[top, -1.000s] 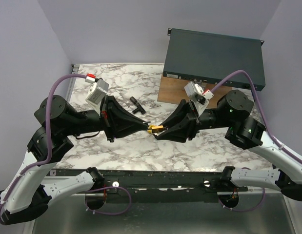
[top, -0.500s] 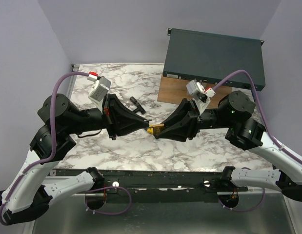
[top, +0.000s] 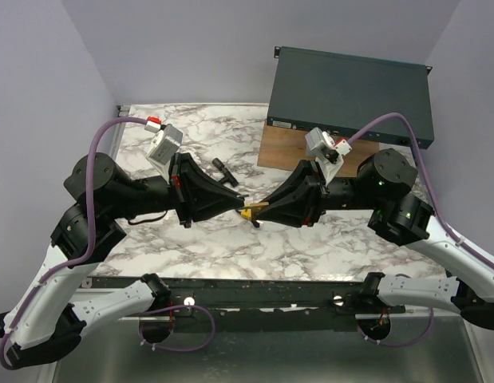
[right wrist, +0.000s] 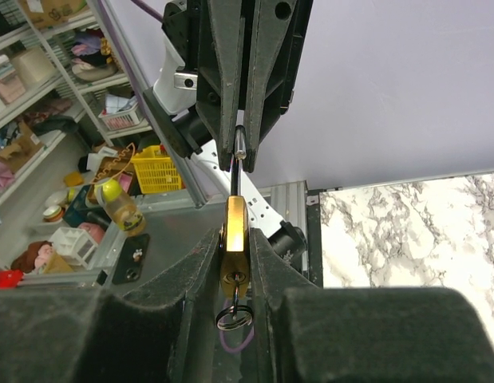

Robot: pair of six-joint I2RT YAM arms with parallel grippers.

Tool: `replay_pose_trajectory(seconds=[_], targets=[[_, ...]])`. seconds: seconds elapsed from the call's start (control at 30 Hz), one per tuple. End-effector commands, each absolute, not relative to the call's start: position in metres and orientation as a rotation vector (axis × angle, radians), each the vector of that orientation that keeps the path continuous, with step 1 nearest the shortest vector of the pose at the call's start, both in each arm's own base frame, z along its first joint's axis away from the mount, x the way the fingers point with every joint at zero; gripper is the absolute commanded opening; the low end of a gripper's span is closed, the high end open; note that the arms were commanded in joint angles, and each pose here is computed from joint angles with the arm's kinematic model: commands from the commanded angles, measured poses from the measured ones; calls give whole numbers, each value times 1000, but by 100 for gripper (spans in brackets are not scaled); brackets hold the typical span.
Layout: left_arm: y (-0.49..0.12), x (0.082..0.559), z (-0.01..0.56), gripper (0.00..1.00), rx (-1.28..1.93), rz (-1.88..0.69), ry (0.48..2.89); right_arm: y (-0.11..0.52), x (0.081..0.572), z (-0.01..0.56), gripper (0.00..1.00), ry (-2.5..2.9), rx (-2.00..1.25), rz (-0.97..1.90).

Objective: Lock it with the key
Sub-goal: Pick up the lock from the center of the board.

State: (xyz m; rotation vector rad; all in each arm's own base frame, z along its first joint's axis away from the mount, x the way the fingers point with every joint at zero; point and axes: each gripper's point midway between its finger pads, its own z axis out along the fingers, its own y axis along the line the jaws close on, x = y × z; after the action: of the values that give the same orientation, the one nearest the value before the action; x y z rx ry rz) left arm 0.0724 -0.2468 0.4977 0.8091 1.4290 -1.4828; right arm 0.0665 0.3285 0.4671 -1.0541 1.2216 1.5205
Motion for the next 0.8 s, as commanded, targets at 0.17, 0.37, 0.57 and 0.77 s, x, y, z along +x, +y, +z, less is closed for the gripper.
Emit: replay_pose_trajectory(seconds=[0.17,0.37,0.57,0.77], targets=[[-244,70,506,0,813,-1492,1387,327,66,467,17,1222,-1048,1517],[-244,85,494,10,781,-1406,1450,327,74,466,1,1262,-1005,1496],[-216,111,499,63,713,-1117,1401,329,84,456,1,1345,-937,1482],[-215,111,516,57,752,-1073,1321,333,85,444,1,1411,-921,1502]])
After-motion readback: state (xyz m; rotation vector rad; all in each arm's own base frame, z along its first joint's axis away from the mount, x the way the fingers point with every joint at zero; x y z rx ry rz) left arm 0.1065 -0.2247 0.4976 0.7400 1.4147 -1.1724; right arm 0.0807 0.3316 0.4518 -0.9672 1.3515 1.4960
